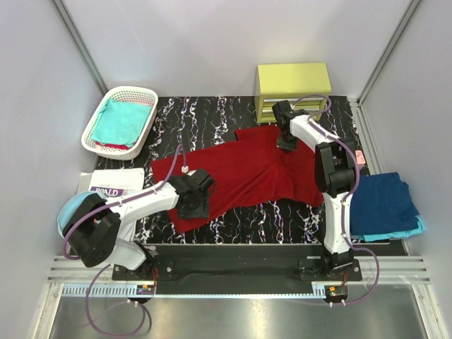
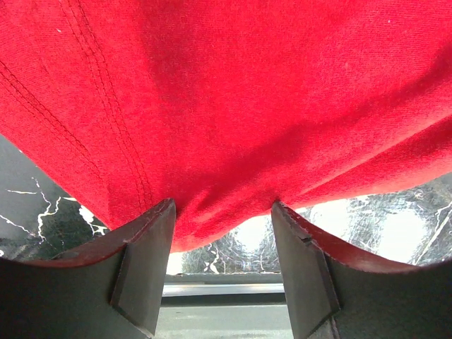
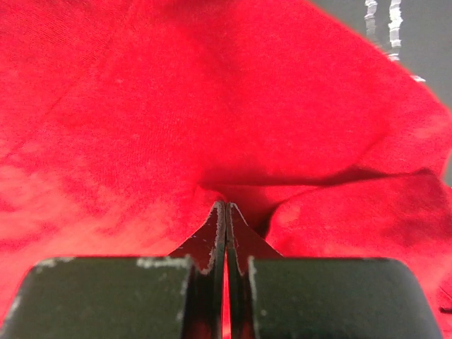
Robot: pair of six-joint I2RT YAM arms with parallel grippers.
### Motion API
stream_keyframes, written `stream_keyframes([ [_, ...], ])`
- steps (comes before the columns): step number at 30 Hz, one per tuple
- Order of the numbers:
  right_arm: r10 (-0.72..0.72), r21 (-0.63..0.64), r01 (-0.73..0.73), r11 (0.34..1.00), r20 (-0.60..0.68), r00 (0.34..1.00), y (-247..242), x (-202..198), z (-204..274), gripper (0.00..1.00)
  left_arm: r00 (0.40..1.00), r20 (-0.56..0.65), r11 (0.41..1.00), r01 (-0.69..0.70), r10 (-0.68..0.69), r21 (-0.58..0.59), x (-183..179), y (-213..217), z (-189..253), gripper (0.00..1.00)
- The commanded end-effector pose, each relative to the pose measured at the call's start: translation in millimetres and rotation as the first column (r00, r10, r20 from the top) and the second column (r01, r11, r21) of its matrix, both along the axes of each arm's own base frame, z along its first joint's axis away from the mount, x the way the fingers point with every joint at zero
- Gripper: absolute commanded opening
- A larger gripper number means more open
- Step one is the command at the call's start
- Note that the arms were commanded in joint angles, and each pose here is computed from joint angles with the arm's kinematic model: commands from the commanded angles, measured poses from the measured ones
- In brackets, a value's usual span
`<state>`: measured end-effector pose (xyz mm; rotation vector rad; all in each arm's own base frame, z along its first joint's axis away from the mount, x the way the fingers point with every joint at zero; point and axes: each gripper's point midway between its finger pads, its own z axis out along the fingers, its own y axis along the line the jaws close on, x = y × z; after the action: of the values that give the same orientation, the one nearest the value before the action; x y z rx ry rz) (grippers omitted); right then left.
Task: Fold and stack the t-shirts
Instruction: Fold the flattened tshirt in 1/3 of the way
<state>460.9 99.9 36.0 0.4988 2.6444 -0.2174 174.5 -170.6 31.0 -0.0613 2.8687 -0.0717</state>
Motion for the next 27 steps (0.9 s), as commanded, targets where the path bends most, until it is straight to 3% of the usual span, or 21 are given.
stream_keyframes([
  [1, 0.045, 0.021, -0.045, 0.999, -0.004, 0.999, 13, 11, -6, 0.0, 1.0, 0.024, 0.999, 0.014, -0.013, -0.053, 8, -16, 12, 0.61],
  [4, 0.034, 0.0, -0.034, 0.999, -0.007, 0.999, 11, 12, -7, 0.02, 0.999, 0.035, 0.999, 0.016, -0.014, -0.047, 9, -15, 15, 0.61],
  [5, 0.034, -0.017, -0.034, 0.999, 0.026, 0.999, 11, 13, 7, 0.21, 0.999, 0.042, 0.999, 0.016, -0.014, -0.047, 10, -15, 17, 0.61],
  [7, 0.03, -0.083, -0.023, 0.996, 0.085, 0.996, 5, 15, 31, 0.38, 0.998, 0.064, 0.999, 0.018, -0.015, -0.049, 12, -14, 23, 0.61],
  [8, 0.04, -0.083, -0.027, 0.996, 0.152, 0.988, 9, 15, 62, 0.52, 0.997, 0.073, 0.999, 0.02, -0.016, -0.05, 13, -14, 25, 0.62],
  [12, 0.056, -0.069, -0.039, 0.997, 0.267, 0.962, 11, -1, 123, 0.68, 0.993, 0.114, 0.998, 0.037, -0.03, -0.055, 17, -15, 37, 0.63],
  [14, 0.075, -0.05, -0.063, 0.997, 0.302, 0.95, 16, -17, 146, 0.7, 0.992, 0.124, 0.998, 0.042, -0.035, -0.052, 19, -15, 39, 0.63],
  [17, 0.094, -0.046, -0.085, 0.995, 0.27, 0.958, 17, -53, 143, 0.7, 0.993, 0.11, 0.998, 0.04, -0.035, -0.043, 17, -13, 35, 0.63],
  [21, 0.096, -0.024, -0.093, 0.995, 0.143, 0.985, 17, -119, 95, 0.69, 0.996, 0.084, 0.999, 0.035, -0.033, -0.024, 14, -11, 27, 0.61],
  [27, 0.019, 0.044, -0.02, 0.999, 0.014, 1.0, 12, -181, 45, 0.64, 1.0, 0.019, 0.999, 0.018, -0.019, 0.03, 11, -9, 10, 0.6],
])
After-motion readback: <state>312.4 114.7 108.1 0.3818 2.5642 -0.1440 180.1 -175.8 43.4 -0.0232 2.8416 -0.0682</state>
